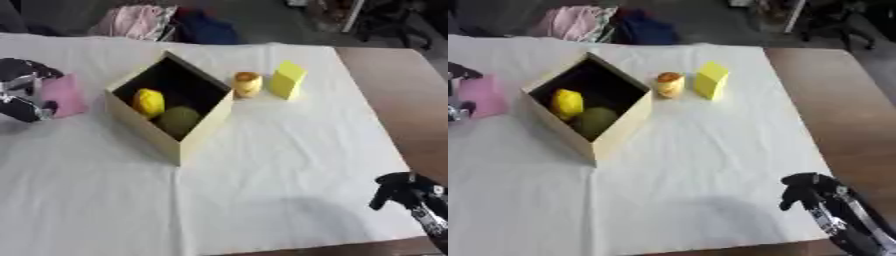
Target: Pick up objects on the table and place them in the box.
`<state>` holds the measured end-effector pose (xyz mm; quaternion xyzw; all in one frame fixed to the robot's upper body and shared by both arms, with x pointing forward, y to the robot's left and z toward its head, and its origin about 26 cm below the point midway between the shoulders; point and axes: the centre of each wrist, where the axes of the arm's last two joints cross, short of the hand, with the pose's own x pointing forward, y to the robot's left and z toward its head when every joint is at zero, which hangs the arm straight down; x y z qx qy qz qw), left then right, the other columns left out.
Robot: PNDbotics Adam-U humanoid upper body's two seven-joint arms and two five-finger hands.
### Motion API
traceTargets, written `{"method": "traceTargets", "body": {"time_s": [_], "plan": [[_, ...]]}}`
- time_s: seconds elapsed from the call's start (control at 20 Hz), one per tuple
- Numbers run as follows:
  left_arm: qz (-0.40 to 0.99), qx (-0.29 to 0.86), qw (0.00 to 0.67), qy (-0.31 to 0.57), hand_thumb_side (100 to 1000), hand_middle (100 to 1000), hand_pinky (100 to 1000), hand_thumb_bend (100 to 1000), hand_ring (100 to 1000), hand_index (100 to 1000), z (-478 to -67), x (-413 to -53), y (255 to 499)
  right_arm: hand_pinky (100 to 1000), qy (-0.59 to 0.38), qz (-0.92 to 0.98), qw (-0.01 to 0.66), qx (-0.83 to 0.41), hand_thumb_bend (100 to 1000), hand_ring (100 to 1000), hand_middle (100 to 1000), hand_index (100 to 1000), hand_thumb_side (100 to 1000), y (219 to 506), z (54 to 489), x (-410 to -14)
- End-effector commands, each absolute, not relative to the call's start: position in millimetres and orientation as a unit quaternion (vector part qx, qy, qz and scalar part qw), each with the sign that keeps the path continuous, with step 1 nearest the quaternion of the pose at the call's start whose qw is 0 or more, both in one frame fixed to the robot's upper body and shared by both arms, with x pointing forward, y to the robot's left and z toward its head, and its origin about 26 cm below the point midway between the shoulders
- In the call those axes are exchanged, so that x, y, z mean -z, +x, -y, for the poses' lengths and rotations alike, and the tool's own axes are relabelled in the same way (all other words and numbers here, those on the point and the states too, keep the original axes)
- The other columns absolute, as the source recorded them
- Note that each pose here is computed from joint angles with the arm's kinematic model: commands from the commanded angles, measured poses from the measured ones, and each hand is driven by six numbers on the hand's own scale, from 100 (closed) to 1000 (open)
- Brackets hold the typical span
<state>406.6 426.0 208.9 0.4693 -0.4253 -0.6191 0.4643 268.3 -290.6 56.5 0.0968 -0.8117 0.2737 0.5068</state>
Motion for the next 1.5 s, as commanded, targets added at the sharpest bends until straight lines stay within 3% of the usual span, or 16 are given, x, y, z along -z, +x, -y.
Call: {"method": "traceTargets", "body": {"time_s": [0.05, 0.45, 0.85, 1.1, 1.5], "plan": [[0.451, 0.600, 0.431, 0.502, 293, 500, 672, 100, 536, 704, -426.6, -229.8, 403.2, 551, 0.090, 0.816, 0.499, -0.279, 100, 502, 514, 723, 642, 269.7, 293.6, -64.7], [0.522, 0.585, 0.365, 0.503, 264, 493, 684, 100, 535, 708, -403.4, -268.4, 390.9, 552, 0.088, 0.816, 0.499, -0.280, 100, 502, 514, 724, 635, 269.9, 294.4, -66.1], [0.600, 0.642, 0.222, 0.421, 260, 528, 722, 100, 575, 739, -315.9, -309.3, 358.7, 553, 0.091, 0.814, 0.499, -0.283, 100, 503, 514, 724, 623, 270.1, 294.0, -65.8], [0.588, 0.679, 0.207, 0.388, 272, 558, 734, 100, 598, 761, -290.1, -301.6, 359.6, 553, 0.094, 0.813, 0.500, -0.283, 100, 503, 514, 724, 628, 270.2, 293.1, -64.5], [0.551, 0.702, 0.220, 0.393, 308, 640, 765, 125, 664, 818, -285.3, -275.2, 380.9, 554, 0.098, 0.813, 0.499, -0.284, 100, 503, 514, 724, 631, 270.4, 291.7, -64.1]]}}
